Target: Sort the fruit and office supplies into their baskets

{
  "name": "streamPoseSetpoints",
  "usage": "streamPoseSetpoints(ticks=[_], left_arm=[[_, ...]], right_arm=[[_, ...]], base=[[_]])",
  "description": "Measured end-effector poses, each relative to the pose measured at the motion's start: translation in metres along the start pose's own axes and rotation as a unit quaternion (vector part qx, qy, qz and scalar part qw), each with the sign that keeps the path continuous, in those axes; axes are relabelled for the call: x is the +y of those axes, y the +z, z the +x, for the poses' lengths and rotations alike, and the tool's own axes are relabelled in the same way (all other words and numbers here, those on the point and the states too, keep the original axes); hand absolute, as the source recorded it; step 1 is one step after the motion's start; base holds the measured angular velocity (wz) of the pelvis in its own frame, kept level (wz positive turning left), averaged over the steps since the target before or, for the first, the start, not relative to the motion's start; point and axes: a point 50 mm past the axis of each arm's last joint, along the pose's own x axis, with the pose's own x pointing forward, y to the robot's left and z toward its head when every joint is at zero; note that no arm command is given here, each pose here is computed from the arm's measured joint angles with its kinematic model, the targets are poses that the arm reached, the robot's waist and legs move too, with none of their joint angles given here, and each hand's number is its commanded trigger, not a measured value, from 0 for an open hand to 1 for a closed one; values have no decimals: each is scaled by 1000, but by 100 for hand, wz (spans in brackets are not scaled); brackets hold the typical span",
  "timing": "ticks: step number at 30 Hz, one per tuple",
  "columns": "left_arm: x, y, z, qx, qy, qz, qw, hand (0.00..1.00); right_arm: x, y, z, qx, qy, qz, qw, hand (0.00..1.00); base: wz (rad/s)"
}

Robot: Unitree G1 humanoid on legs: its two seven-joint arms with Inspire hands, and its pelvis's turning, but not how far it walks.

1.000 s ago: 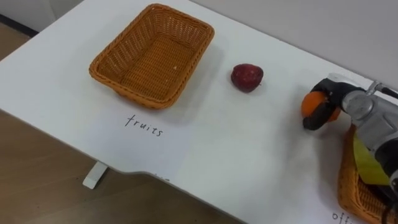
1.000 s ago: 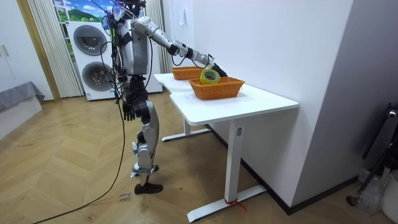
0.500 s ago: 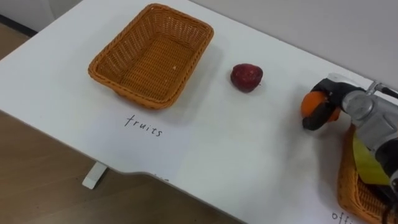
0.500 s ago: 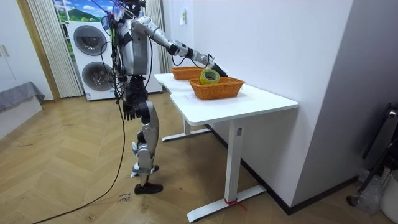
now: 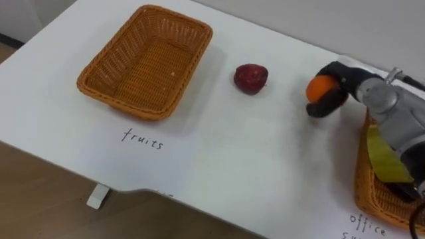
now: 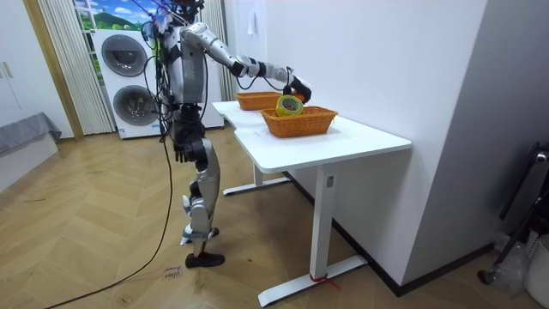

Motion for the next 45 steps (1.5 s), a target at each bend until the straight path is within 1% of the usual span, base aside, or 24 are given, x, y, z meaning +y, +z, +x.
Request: streamPoseSetpoints(ticks=[3, 7, 9, 14, 20, 23, 30, 33, 40, 45], left_arm=[[-4, -1, 0, 1, -4, -12, 1000, 0], [-8, 0, -1, 0, -5, -33, 999, 0], [-8, -3, -1, 3, -6, -44, 999, 0], [-11, -10, -4, 10, -8, -55, 998, 0], [-20, -14, -6, 11, -19, -60, 998, 0], [-19, -13, -7, 7, -18, -59, 998, 0], [-18, -6, -6, 3, -7, -59, 998, 0], [-18, -2, -6, -2, -8, -51, 999, 0], [-18, -2, -6, -2, -4, -41, 999, 0], [-19, -11, -6, 12, -13, -34, 999, 0]], right_arm=[[-6, 12, -3, -25, -13, -6, 1000, 100], [-31, 32, -13, -72, -67, -1, 995, 100], [-35, 34, -15, -78, -76, 2, 994, 100], [-37, 37, -20, -87, -79, 8, 993, 100], [-41, 55, -28, -124, -81, 5, 989, 100], [-39, 63, -29, -138, -82, 4, 987, 100], [-24, 70, -25, -129, -51, -5, 990, 100], [-21, 73, -25, -128, -44, 3, 991, 100], [-4, 84, -20, -143, -25, 12, 989, 100], [10, 98, -19, -162, -5, 20, 987, 100]], base=[[12], [2], [0], [-1], [-1], [0], [15], [12], [15], [6]])
